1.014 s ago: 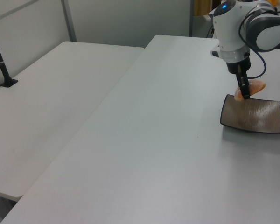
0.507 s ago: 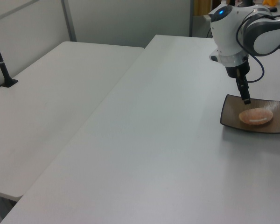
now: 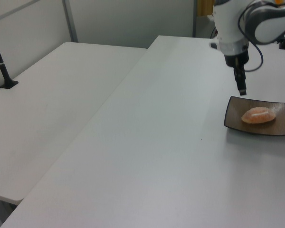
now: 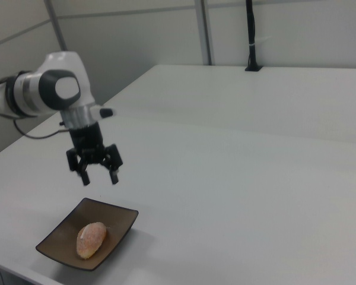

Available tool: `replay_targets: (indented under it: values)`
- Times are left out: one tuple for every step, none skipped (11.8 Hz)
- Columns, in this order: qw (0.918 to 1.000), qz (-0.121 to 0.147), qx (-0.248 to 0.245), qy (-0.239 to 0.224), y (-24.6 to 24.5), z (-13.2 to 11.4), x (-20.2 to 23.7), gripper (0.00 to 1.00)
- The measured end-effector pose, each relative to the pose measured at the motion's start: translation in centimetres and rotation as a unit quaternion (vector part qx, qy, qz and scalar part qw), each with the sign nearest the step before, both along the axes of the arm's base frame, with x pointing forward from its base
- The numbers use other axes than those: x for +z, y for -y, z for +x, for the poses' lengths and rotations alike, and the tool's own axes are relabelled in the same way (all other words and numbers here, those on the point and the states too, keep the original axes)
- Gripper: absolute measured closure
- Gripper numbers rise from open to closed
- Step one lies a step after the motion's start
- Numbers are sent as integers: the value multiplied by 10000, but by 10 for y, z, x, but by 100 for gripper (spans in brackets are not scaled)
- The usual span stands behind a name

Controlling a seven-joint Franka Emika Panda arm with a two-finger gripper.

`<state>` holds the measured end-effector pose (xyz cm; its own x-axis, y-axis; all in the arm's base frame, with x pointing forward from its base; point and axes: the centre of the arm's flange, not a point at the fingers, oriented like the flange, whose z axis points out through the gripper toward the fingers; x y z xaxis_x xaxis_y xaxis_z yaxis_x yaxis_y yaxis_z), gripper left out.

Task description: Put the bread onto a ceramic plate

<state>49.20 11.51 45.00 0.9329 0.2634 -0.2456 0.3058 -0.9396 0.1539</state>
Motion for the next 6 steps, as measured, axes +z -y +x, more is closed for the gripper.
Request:
replay_targets:
  values:
    - [9997, 91, -141, 173, 9, 9, 17, 0]
    - [9983, 286, -363, 361, 22, 19, 37, 0]
    - [9956, 456, -587, 576, 37, 29, 59, 0]
    - [9920, 587, -784, 796, 53, 38, 81, 0]
    - [9880, 703, -946, 1000, 67, 44, 101, 0]
    - [9836, 780, -1081, 1213, 79, 49, 115, 0]
